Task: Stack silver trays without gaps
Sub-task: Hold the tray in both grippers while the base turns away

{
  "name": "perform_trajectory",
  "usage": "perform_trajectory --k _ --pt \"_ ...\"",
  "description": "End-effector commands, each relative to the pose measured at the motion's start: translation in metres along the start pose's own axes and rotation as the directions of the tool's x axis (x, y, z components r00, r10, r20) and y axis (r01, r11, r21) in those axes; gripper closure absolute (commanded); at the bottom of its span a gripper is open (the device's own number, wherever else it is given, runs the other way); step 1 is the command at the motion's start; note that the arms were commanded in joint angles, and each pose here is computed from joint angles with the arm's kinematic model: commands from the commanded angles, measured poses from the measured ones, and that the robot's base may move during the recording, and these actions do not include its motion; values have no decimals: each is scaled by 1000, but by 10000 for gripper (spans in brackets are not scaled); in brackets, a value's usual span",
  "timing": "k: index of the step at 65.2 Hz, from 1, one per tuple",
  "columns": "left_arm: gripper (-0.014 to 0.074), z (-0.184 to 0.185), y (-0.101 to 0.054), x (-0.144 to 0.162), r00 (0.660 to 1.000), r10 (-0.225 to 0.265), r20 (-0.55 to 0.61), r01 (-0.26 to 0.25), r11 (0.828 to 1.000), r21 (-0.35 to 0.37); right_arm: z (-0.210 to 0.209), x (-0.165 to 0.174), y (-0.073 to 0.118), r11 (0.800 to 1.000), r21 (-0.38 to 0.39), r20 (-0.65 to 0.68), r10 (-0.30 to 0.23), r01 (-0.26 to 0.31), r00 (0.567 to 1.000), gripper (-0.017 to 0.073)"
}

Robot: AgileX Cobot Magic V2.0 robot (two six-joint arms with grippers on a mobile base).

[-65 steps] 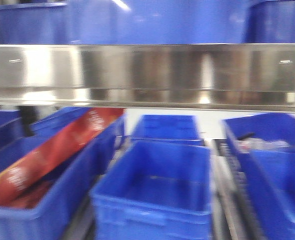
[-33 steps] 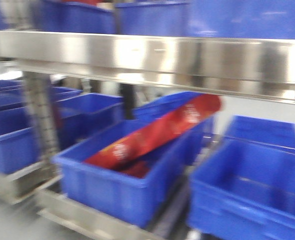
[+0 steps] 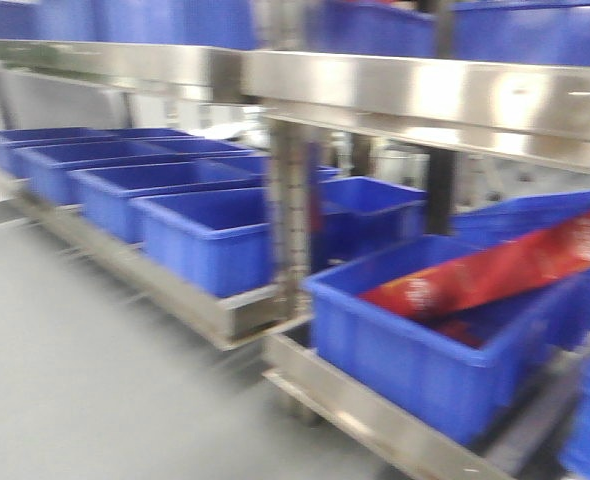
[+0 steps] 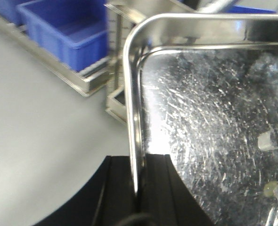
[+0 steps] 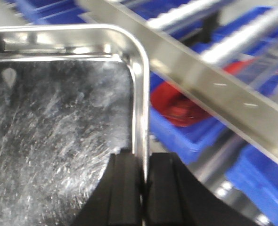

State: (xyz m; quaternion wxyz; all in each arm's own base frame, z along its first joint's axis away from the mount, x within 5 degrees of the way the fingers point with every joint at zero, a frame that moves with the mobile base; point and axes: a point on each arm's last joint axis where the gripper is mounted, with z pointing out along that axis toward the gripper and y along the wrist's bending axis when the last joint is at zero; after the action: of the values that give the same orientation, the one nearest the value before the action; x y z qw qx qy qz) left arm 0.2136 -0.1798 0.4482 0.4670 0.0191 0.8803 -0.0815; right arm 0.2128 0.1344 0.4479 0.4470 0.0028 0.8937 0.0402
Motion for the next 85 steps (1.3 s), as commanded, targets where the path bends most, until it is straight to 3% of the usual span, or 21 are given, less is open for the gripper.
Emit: perform_trajectory --k 1,85 --pt "610 -4 -7 -3 1000 2 31 -4 998 68 -4 -6 7 997 -82 69 4 2 998 574" --pt "610 -4 -7 -3 1000 2 31 -4 998 68 -4 -6 7 997 -82 69 4 2 998 574"
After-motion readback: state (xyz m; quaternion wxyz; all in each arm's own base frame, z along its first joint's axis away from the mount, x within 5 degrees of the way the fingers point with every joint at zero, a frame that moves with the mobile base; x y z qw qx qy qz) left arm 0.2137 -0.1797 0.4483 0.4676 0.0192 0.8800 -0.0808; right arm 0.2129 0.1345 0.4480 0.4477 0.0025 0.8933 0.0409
